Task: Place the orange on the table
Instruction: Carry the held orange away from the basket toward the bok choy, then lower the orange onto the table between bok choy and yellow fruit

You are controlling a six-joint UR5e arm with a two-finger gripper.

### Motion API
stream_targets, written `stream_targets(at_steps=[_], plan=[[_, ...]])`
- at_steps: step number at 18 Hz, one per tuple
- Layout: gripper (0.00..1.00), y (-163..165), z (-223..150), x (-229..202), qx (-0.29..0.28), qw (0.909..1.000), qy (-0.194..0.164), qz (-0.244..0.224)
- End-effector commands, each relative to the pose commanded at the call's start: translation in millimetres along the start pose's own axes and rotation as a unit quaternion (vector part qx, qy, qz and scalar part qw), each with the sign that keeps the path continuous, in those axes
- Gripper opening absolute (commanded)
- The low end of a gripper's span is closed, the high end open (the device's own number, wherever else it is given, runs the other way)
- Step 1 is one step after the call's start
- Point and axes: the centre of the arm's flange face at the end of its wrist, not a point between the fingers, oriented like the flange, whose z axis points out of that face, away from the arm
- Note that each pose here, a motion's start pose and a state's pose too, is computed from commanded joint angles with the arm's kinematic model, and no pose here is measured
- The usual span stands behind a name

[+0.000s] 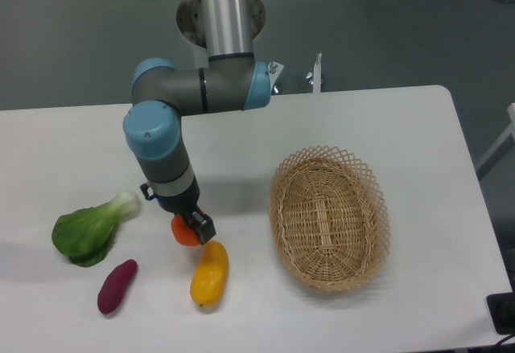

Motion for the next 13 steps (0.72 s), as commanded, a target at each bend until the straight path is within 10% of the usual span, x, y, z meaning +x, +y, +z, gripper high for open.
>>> stream_targets(at_steps=[13], plan=[[0.84,-4.1,21.5,11.2,-0.011,0.9998,0.016,0.009]])
